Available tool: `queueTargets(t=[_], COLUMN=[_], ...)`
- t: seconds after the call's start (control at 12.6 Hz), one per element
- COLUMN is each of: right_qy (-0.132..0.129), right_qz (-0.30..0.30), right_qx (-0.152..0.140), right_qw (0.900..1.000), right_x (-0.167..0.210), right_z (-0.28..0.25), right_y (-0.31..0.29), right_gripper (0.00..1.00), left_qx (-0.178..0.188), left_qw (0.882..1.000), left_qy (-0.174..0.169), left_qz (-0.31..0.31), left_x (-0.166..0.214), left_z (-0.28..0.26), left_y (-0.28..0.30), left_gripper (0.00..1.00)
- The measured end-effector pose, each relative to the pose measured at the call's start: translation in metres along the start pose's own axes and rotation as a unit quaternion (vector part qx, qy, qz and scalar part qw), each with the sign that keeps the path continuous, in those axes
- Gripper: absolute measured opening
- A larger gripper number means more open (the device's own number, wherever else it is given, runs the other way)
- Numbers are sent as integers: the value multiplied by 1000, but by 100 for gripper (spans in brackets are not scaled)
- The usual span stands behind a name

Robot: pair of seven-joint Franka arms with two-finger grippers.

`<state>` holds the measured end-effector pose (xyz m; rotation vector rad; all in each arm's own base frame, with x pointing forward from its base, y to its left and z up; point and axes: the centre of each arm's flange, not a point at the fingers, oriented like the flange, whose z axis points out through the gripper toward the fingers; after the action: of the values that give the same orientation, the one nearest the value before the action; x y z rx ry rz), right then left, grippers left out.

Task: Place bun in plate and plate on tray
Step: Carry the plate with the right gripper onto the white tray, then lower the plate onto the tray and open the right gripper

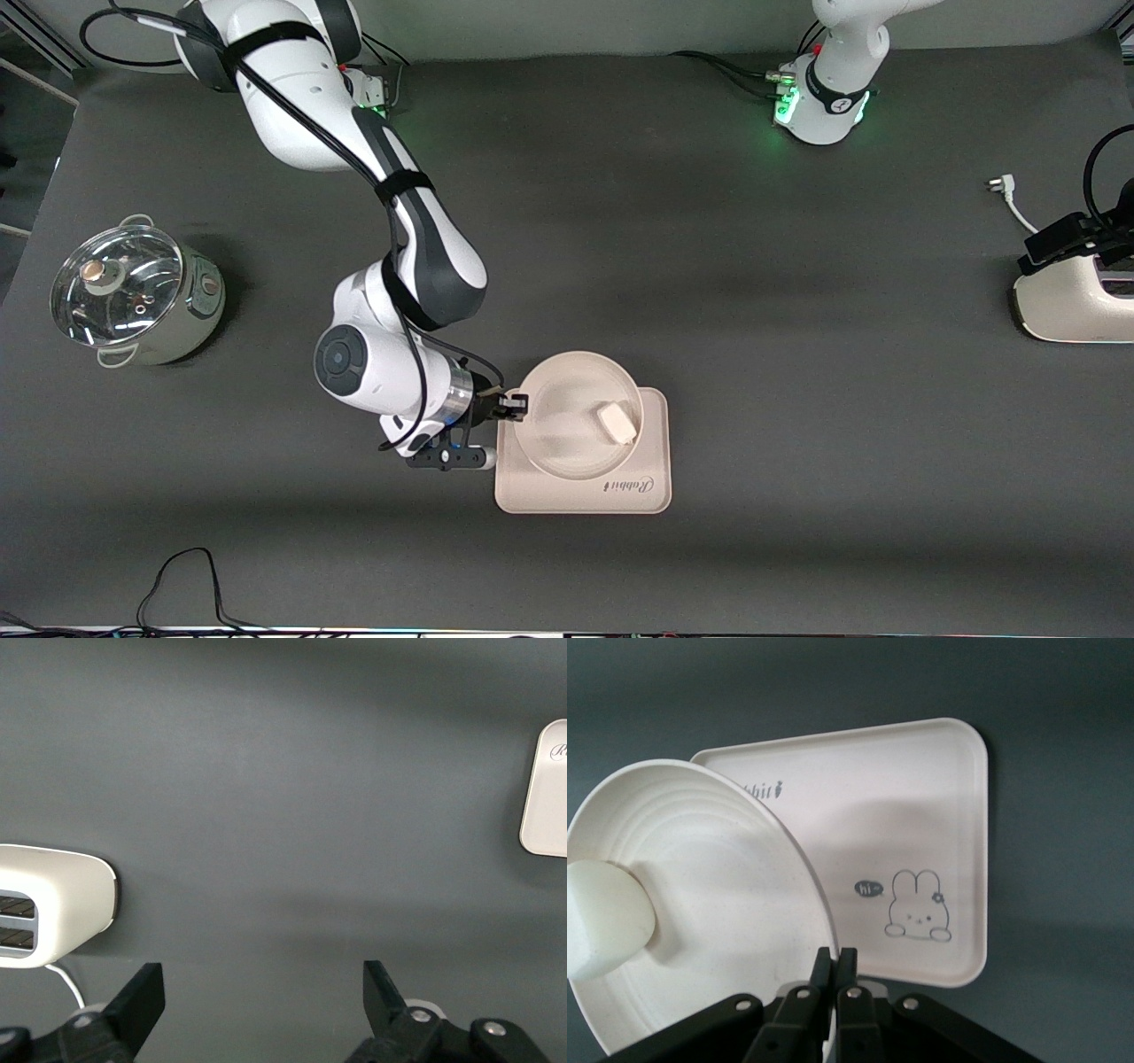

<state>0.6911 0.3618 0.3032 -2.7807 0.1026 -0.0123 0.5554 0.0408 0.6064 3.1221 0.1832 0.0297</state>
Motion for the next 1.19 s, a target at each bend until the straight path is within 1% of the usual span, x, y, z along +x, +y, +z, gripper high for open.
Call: queueTargets(t=[0.16, 0.4, 0.55, 0.79, 0.87, 1.19], right_qy=[6, 16, 19, 22, 22, 35], right_qz=[9, 30, 33, 33, 33, 28], right_qx=[-4, 0, -5, -7, -6, 3], right_qw=[1000, 999, 999, 999, 999, 999], right_x=[3, 6, 5, 4, 3, 8], right_z=[37, 82, 100, 112, 113, 100], right_y=[12, 32, 40, 42, 42, 32], right_gripper=[4, 4, 4, 4, 11, 56], left_qx=[0, 0, 0, 0, 0, -1], left_qw=[1000, 1000, 1000, 1000, 1000, 1000], left_qy=[0, 0, 0, 2, 1, 1], left_qz=[0, 0, 0, -1, -1, -1], left_x=[0, 0, 0, 2, 2, 2], left_z=[0, 0, 1, 1, 2, 3], left_y=[0, 0, -1, -1, -1, -1], left_gripper=[100, 100, 100, 100, 100, 100])
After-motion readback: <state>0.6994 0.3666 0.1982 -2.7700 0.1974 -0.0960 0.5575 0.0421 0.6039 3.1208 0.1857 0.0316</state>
